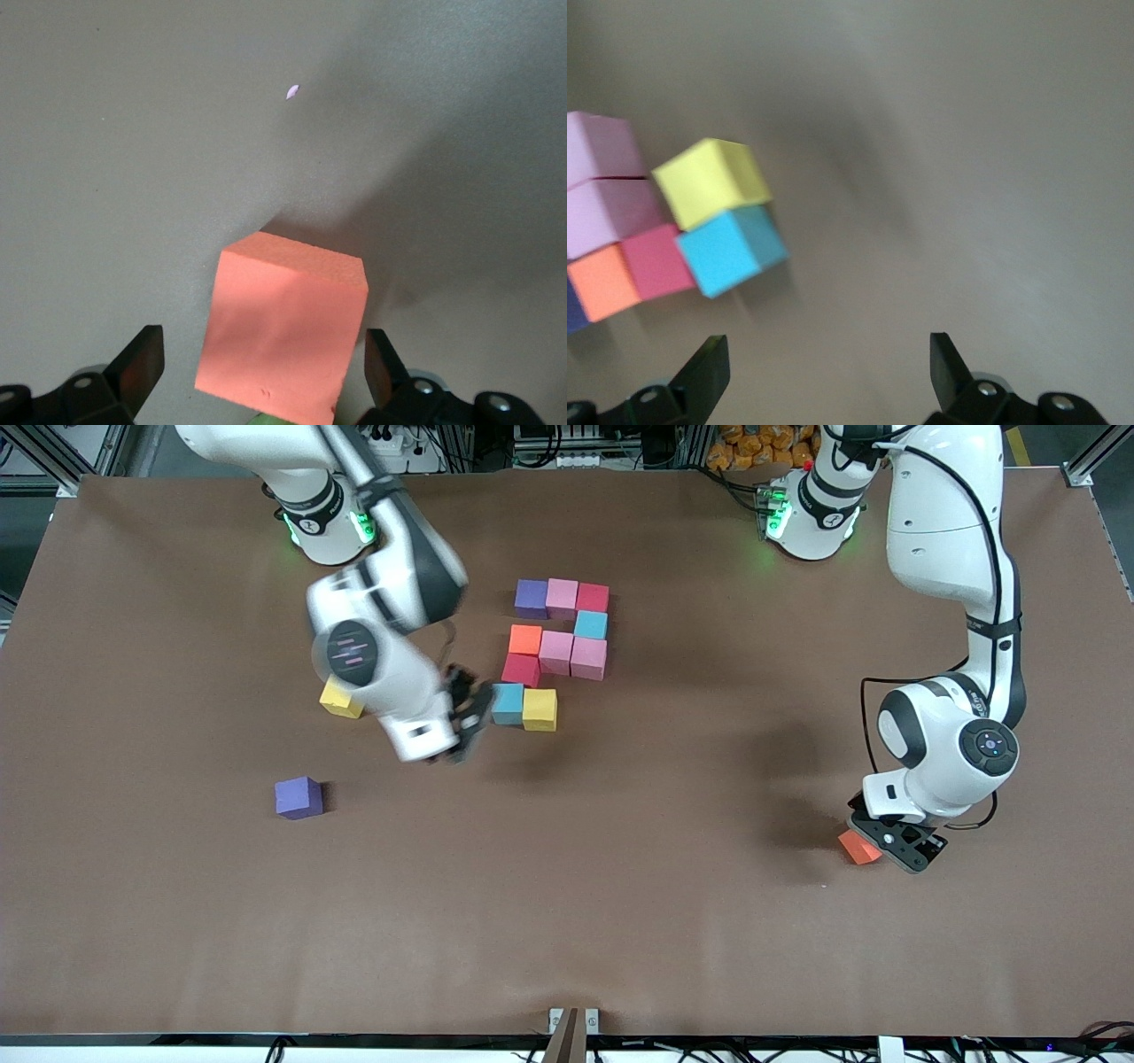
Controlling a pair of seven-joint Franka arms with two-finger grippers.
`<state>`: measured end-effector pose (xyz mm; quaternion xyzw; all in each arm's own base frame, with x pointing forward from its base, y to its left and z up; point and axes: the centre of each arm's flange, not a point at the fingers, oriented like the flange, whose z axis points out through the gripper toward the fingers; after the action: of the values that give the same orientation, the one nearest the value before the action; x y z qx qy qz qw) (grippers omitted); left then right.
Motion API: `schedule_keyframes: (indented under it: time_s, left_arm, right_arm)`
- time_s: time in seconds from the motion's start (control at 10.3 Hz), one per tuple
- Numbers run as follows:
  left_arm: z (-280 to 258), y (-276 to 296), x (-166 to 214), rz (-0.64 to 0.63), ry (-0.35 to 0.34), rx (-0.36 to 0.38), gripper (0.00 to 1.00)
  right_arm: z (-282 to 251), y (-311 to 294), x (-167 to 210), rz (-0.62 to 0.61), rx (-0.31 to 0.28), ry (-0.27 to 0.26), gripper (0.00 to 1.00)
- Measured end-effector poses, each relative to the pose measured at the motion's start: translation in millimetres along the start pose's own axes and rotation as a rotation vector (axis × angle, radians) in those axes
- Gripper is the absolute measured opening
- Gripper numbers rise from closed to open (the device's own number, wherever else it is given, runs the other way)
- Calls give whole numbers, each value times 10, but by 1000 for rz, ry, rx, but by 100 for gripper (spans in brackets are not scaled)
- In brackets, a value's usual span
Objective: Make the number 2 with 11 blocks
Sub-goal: 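Lift the orange cube with the left gripper while the right gripper withdraws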
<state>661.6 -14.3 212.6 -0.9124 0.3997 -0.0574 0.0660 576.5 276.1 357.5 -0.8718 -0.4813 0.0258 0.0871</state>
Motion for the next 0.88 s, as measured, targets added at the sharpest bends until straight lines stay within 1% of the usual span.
schedule_keyframes:
  time_s: [0.29,0.49,0.68,0.78,0.88]
  left_arm:
    - [56,17,29,-8,5,-5,100]
    - [142,70,56,-16,12,-12,100]
    - [168,85,66,-39,26,-20,98]
    - [167,95,81,-50,36,-25,93]
    - [170,125,113,-56,44,-31,86]
  right_arm:
    - [-441,1119,-837,211,-40,58,100]
    - [-821,1527,-1405,354,-43,79,100]
    - [-1169,1744,-1996,486,-46,47,100]
    - [-1336,1786,-2233,542,-47,37,100]
    - [-1538,1775,-2419,602,-69,22,100]
